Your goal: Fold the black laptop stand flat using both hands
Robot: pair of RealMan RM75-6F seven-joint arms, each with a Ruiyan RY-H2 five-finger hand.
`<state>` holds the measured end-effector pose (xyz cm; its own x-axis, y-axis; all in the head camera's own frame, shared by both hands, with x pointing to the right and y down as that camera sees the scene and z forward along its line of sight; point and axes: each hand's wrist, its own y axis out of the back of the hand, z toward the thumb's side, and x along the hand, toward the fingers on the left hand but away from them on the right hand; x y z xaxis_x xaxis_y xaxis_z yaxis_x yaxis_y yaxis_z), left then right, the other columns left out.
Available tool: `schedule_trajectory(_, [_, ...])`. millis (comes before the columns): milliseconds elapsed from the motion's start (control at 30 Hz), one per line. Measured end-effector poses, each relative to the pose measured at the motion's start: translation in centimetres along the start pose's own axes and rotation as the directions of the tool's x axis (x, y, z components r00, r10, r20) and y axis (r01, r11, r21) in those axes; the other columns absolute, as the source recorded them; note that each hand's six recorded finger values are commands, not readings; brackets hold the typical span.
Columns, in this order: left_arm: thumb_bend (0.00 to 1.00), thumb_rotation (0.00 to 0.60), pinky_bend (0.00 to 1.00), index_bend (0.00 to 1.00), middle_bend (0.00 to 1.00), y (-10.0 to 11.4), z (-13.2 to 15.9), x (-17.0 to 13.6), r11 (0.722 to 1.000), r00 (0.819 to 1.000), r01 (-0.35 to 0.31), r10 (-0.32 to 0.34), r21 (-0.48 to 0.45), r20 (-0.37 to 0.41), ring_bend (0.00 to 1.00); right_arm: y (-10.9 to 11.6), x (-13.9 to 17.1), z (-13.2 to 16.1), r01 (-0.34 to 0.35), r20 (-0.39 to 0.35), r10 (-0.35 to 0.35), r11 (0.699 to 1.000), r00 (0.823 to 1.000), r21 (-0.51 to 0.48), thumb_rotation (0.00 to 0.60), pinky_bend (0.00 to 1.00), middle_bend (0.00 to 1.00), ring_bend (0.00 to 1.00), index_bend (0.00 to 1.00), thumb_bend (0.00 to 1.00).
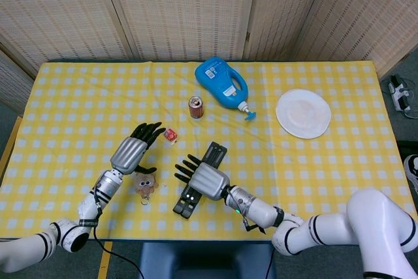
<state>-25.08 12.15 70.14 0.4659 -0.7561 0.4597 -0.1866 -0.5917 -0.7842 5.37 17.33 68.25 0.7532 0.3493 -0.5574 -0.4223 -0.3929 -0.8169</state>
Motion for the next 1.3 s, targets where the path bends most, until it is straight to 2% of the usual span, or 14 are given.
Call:
schedule_trajectory(133, [0.20, 0.600, 0.00, 0.00, 0.02, 1.4, -0.8, -0.6, 0.999, 0.999, -0.042, 0.043, 0.027, -0.030, 0.00, 1.4, 2.2, -1.7, 0.076, 0.081, -0.072, 0.996, 0.994, -0.045, 0.600, 0.04, 0.08, 0.10, 0.00, 0.37])
schedule_trajectory(233, [0.21, 0.600, 0.00, 0.01, 0.02, 2.9, -1.6, -1.4, 0.995, 0.995, -0.081, 0.085, 0.062, -0.062, 0.00, 2.2, 4.9, -3.7, 0.137, 0.170, -0.124, 0.988, 0.978, -0.065, 0.600, 0.05, 0.12, 0.12, 0.00, 0.37])
schedule_trajectory(300, [0.21, 0.600, 0.00, 0.02, 0.02, 4.0, -2.4, -2.3, 0.990, 0.989, -0.107, 0.115, 0.089, -0.091, 0.00, 2.4, 7.3, -5.5, 0.172, 0.244, -0.150, 0.982, 0.958, -0.074, 0.600, 0.06, 0.13, 0.13, 0.01, 0.37])
schedule_trajectory(433, [0.21, 0.600, 0.00, 0.03, 0.02, 5.9, -4.2, -4.3, 0.980, 0.974, -0.149, 0.169, 0.132, -0.151, 0.00, 2.1, 12.4, -8.5, 0.220, 0.385, -0.172, 0.972, 0.907, -0.084, 0.600, 0.06, 0.14, 0.14, 0.02, 0.37])
schedule_trajectory(467, [0.21, 0.600, 0.00, 0.03, 0.02, 6.4, -4.8, -4.9, 0.977, 0.968, -0.160, 0.184, 0.144, -0.169, 0.00, 1.9, 14.0, -9.4, 0.233, 0.426, -0.174, 0.968, 0.888, -0.091, 0.600, 0.06, 0.14, 0.14, 0.02, 0.37])
schedule_trajectory(633, [0.21, 0.600, 0.00, 0.03, 0.02, 7.7, -6.7, -7.8, 0.962, 0.944, -0.184, 0.230, 0.201, -0.237, 0.00, 0.6, 19.4, -11.5, 0.295, 0.548, -0.173, 0.945, 0.818, -0.143, 0.600, 0.06, 0.12, 0.11, 0.01, 0.37])
schedule_trajectory(767, [0.21, 0.600, 0.00, 0.04, 0.02, 8.5, -7.9, -10.8, 0.950, 0.920, -0.200, 0.267, 0.241, -0.288, 0.00, -1.2, 24.4, -12.9, 0.336, 0.645, -0.146, 0.924, 0.750, -0.181, 0.600, 0.03, 0.03, 0.05, 0.00, 0.37])
schedule_trajectory(967, [0.21, 0.600, 0.00, 0.04, 0.02, 8.7, -9.2, -15.5, 0.946, 0.889, -0.195, 0.282, 0.259, -0.361, 0.00, -4.2, 30.1, -13.7, 0.370, 0.735, -0.072, 0.895, 0.674, -0.251, 0.600, 0.00, 0.00, 0.00, 0.00, 0.37])
schedule_trajectory(1167, [0.21, 0.600, 0.00, 0.04, 0.02, 8.7, -9.0, -19.5, 0.939, 0.870, -0.215, 0.308, 0.268, -0.384, 0.00, -6.7, 34.6, -13.7, 0.409, 0.783, -0.027, 0.864, 0.621, -0.294, 0.600, 0.00, 0.00, 0.00, 0.00, 0.37])
schedule_trajectory(1300, [0.21, 0.600, 0.00, 0.04, 0.02, 8.2, -8.4, -21.2, 0.943, 0.872, -0.205, 0.298, 0.263, -0.388, 0.00, -7.5, 36.3, -13.5, 0.434, 0.796, -0.022, 0.847, 0.604, -0.306, 0.600, 0.00, 0.00, 0.00, 0.00, 0.37])
